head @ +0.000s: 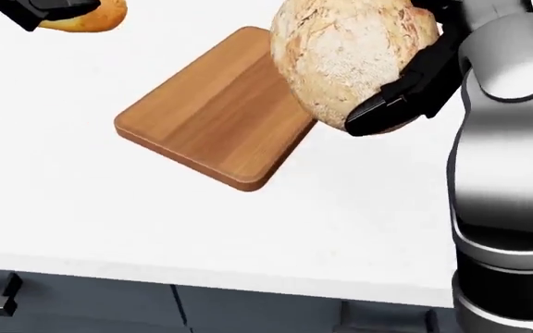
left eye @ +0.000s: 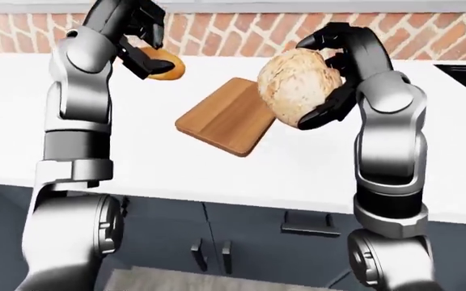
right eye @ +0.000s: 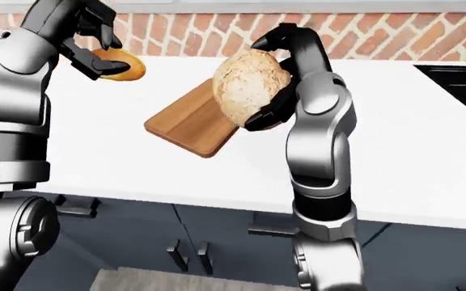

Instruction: Place all breads on the cutting board.

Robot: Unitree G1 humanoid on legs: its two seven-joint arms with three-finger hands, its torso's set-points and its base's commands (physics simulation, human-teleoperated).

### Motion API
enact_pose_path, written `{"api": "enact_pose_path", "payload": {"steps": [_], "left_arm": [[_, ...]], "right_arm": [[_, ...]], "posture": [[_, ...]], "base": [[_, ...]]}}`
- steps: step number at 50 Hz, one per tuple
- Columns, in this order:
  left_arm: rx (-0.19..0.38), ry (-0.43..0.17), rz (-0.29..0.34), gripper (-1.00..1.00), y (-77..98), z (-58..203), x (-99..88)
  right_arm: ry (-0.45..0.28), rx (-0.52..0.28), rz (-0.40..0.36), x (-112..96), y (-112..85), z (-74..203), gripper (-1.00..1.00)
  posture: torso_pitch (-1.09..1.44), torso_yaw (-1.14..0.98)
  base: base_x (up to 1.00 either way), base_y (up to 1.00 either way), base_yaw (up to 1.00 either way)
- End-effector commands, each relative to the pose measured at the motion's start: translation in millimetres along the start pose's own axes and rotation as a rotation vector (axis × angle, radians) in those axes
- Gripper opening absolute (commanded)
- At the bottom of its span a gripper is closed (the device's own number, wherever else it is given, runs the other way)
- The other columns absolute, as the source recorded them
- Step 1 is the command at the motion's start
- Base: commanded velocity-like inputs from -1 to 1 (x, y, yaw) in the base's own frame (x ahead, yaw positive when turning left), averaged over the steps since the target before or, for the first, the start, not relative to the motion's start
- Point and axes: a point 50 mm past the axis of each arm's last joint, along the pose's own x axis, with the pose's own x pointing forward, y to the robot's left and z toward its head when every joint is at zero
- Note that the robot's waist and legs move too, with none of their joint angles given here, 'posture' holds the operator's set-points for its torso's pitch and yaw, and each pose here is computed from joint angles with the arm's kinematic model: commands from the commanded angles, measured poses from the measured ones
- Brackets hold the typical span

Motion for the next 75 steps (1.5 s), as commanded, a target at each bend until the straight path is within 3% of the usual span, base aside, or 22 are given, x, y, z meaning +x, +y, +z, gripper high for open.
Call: {"api": "enact_pose_path", "payload": {"steps": [1, 21, 54, 75], "left_arm": [[0.022, -0.115, 0.057, -1.00, 14.5, 28.2, -0.4], [0.026, -0.121, 0.045, -1.00, 7.6, 28.9, -1.5], [-0.034, -0.201, 0.035, -1.00, -52.7, 37.6, 7.4], [-0.046, -0.170, 0.023, -1.00, -89.7, 22.2, 14.7]], "right_arm": [[-0.084, -0.010, -0.083, -5.6, -16.4, 17.5, -1.00], [-0.084, -0.011, -0.104, -6.0, -22.3, 16.6, -1.00], [-0.049, 0.004, -0.155, 2.0, -34.2, 14.4, -1.00], [-0.049, 0.011, -0.158, 2.9, -33.0, 11.1, -1.00]], "posture": [[0.00, 0.00], [0.00, 0.00], [0.00, 0.00], [0.00, 0.00]], "base": [[0.00, 0.00, 0.84], [0.00, 0.00, 0.08], [0.00, 0.00, 0.00], [0.00, 0.00, 0.00]]}}
